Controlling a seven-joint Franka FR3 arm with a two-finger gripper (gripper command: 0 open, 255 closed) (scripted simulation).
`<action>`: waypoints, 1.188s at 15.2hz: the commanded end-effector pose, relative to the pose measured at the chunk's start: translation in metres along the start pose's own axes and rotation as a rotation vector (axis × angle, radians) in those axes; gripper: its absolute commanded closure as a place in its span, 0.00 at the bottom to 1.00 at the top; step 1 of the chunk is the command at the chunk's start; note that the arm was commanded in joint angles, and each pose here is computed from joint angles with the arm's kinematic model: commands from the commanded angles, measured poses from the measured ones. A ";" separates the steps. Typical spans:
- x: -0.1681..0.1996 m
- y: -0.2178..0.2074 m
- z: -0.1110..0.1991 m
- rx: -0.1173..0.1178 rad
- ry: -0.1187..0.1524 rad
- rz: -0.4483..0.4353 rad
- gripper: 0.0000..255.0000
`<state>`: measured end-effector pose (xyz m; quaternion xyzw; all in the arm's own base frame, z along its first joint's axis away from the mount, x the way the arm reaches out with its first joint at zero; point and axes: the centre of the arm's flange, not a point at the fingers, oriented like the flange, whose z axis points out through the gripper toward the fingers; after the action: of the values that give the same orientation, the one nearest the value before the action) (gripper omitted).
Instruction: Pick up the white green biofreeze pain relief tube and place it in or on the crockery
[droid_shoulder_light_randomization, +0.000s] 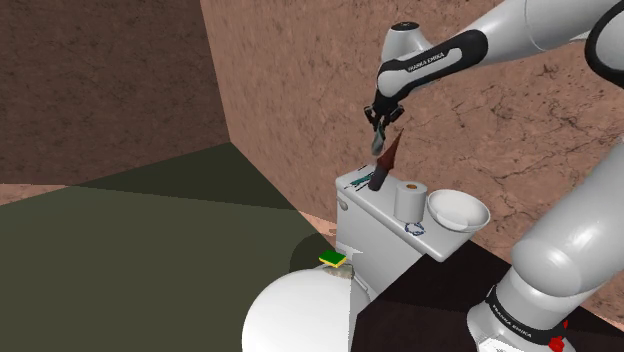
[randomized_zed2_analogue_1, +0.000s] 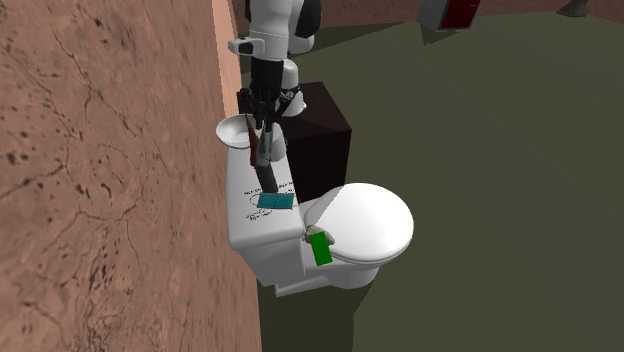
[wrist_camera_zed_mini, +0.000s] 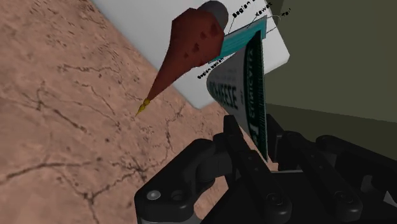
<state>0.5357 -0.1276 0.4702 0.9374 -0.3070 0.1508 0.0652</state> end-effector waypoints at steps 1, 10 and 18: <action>-0.013 0.020 -0.005 0.001 0.000 -0.001 1.00; -0.077 0.115 -0.038 0.001 0.000 -0.001 1.00; -0.133 0.199 -0.067 0.001 0.000 -0.001 1.00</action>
<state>0.3128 -0.1960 0.4955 0.9373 -0.3074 0.1507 0.0652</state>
